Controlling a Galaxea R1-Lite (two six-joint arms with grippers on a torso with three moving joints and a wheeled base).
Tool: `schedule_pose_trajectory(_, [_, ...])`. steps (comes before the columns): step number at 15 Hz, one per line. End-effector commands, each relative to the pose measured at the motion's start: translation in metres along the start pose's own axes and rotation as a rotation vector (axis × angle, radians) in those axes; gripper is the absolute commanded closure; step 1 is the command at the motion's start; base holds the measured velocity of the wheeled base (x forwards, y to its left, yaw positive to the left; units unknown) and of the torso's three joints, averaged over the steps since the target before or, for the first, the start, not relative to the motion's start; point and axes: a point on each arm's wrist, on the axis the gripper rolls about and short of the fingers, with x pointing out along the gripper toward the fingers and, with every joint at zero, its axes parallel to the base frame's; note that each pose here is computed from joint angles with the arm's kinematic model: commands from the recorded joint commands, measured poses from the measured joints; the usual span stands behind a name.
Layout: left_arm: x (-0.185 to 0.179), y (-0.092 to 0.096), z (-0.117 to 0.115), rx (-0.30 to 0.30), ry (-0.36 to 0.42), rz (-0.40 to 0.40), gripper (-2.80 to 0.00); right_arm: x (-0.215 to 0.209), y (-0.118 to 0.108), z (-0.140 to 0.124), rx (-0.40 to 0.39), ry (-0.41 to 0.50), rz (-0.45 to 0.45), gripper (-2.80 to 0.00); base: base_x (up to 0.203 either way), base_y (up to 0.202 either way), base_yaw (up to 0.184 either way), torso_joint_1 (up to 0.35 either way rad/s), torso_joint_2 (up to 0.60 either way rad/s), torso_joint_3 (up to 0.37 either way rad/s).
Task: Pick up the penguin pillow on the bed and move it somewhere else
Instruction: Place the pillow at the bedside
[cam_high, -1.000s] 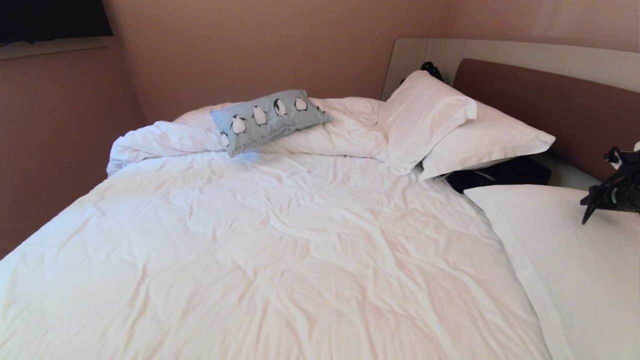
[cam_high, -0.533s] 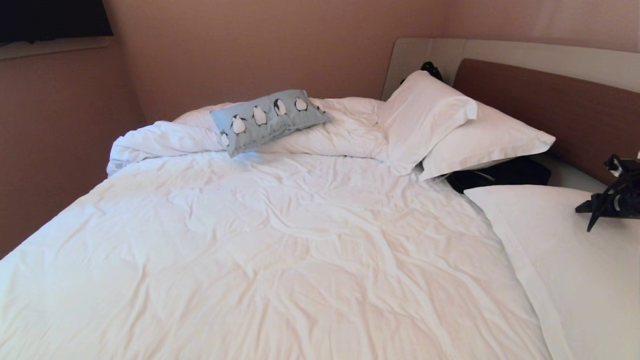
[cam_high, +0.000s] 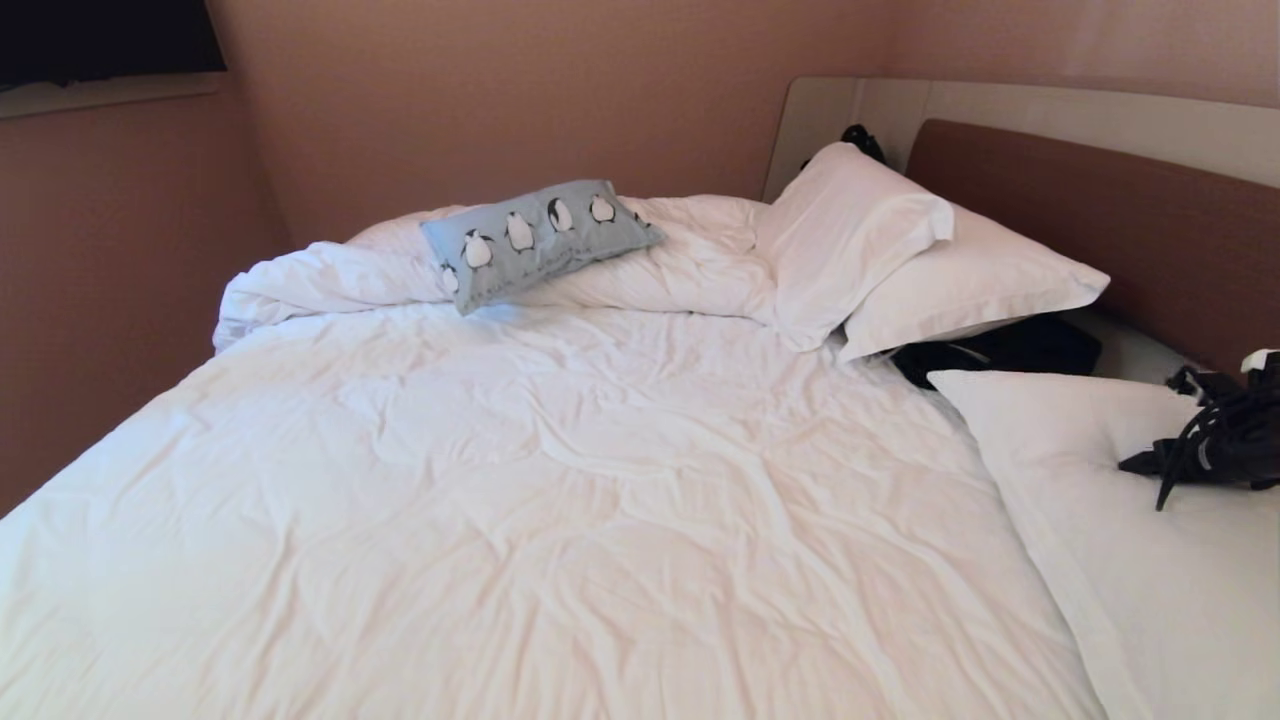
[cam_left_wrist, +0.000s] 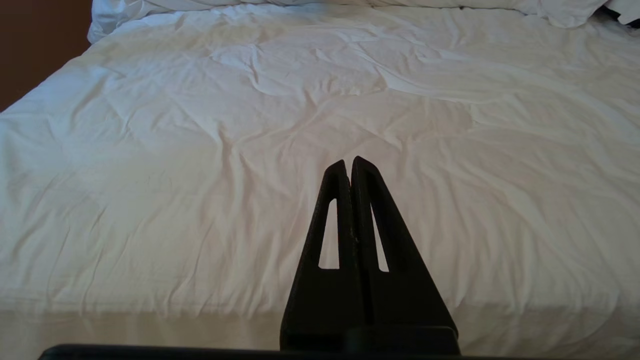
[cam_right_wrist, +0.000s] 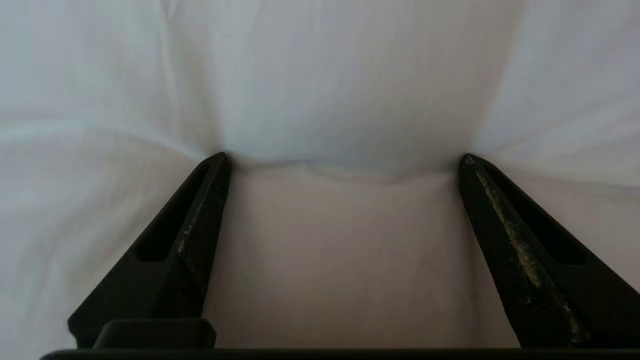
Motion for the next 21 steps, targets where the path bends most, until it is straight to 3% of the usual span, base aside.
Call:
schedule_pose_trajectory(1, [0.0,0.0,0.0,0.0,0.001,0.001,0.0,0.021,0.001,-0.019,-0.04,0.058,0.022,-2.8,0.0,0.0,0.0,0.0,0.0,0.0])
schedule_pose_trajectory(14, [0.0,0.0,0.0,0.0,0.0,0.001,0.0,0.046,0.003,-0.038,-0.09,0.081,0.032,-2.8,0.0,0.0,0.0,0.0,0.0,0.0])
schedule_pose_trajectory(15, [0.0,0.0,0.0,0.0,0.001,0.001,0.0,0.046,0.003,-0.038,-0.088,0.081,0.032,0.0,0.0,0.0,0.0,0.0,0.0,0.0])
schedule_pose_trajectory(21, [0.0,0.0,0.0,0.0,0.0,0.001,0.0,0.039,0.001,-0.031,-0.087,0.06,0.02,0.0,0.0,0.0,0.0,0.0,0.0,0.0])
